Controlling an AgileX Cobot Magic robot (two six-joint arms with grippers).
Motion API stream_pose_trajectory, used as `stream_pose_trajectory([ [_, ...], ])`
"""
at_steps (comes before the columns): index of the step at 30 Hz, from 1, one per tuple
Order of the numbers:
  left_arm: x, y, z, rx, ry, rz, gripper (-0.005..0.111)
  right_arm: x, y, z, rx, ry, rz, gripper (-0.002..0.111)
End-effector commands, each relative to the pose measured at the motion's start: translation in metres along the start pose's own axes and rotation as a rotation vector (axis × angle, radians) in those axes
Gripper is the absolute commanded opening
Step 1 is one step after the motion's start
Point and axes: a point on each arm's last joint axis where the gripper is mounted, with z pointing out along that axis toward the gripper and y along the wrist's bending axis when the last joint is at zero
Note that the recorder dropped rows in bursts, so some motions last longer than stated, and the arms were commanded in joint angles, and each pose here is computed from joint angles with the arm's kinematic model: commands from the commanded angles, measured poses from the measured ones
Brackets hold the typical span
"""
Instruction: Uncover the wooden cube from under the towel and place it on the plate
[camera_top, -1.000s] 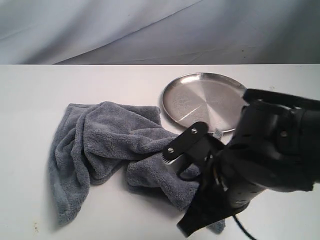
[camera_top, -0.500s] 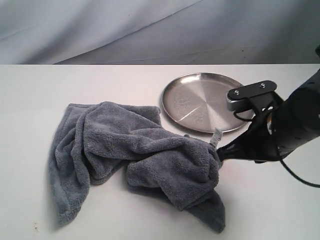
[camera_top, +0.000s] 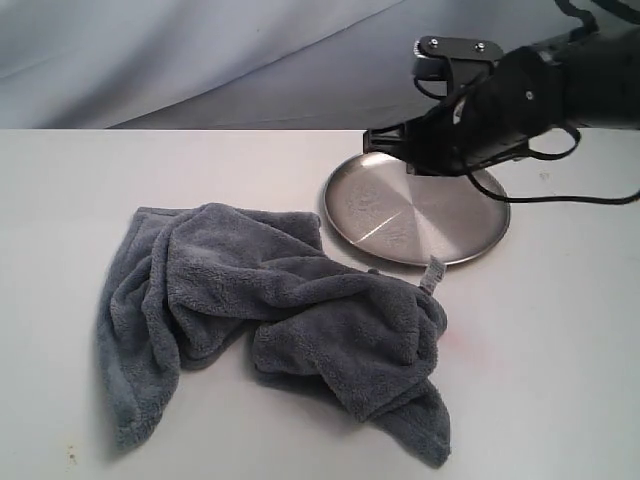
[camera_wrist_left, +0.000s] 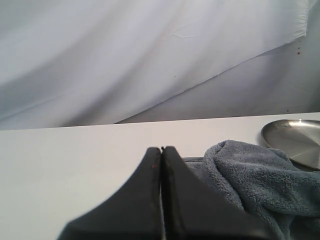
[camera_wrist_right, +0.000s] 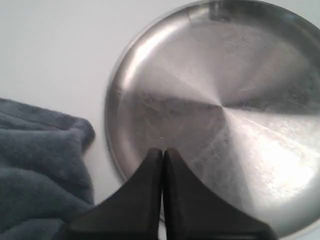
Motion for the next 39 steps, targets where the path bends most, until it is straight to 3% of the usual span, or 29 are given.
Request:
stream_pose_trajectory([
  [1,0.001,0.0,0.0,0.005,-0.002,-0.004,0.0,-0.015,0.038,0.013,-0.112,-0.017,-0.005,0.0],
  [6,0.001,0.0,0.0,0.005,-0.002,-0.004,0.0,-0.015,0.096,0.015,-0.251,0.03,-0.099,0.0],
  [11,0.001,0.0,0.0,0.005,-0.002,-0.004,0.0,0.001,0.156,-0.008,-0.354,0.122,-0.28,0.0],
  [16,0.001,0.0,0.0,0.005,-0.002,-0.004,0.0,0.031,0.182,-0.026,-0.426,0.305,-0.465,0.0],
  [24,0.001,0.0,0.0,0.005,-0.002,-0.004,0.0,0.07,0.181,-0.043,-0.358,0.643,-0.659,0.0],
  [30,0.001,0.0,0.0,0.005,-0.002,-0.004,0.0,0.111,0.163,-0.046,-0.067,0.696,-0.759,0.0],
  [39,0.001,0.0,0.0,0.005,-0.002,-0.004,0.0,0.147,0.11,-0.088,-0.1,0.497,-0.626,0.0],
])
